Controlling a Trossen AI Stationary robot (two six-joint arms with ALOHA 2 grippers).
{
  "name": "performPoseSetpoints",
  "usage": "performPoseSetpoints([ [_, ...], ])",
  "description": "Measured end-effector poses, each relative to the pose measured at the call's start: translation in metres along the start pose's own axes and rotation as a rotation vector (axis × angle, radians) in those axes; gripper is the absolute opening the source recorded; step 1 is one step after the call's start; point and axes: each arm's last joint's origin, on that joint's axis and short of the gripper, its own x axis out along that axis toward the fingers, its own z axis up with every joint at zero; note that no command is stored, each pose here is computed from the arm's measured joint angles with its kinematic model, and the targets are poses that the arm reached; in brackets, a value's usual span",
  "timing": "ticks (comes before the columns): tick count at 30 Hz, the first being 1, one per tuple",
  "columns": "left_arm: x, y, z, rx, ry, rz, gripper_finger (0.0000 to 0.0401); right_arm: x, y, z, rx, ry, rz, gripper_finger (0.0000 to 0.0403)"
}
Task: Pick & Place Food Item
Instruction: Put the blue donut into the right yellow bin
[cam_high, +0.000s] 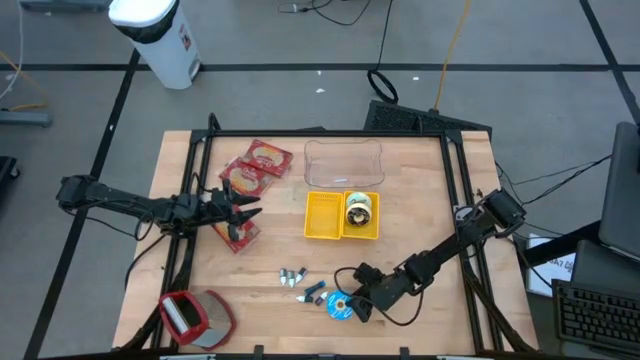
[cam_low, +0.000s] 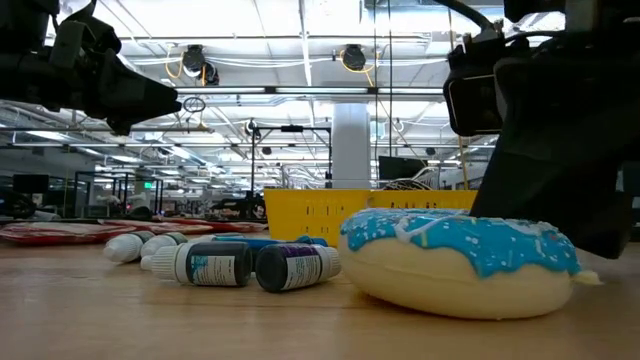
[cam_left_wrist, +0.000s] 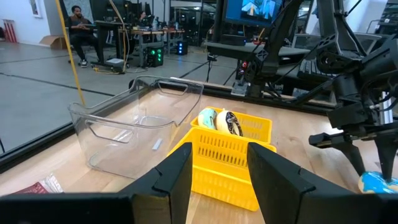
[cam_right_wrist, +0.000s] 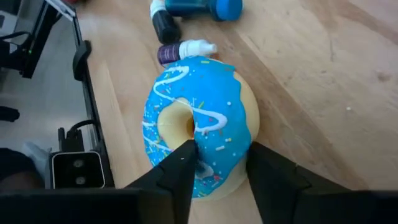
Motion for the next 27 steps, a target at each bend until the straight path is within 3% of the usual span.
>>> performPoseSetpoints([
  [13,0.000,0.000,0.000,0.000,0.000,0.000,0.0152,-0.007,0.012,0.003,-0.077,0.019,0.100,0.0021],
  [27,0.000,0.000,0.000,0.000,0.000,0.000,0.0152,-0.065,0.044,0.045,-0.389,-0.124,0.234,0.0016],
])
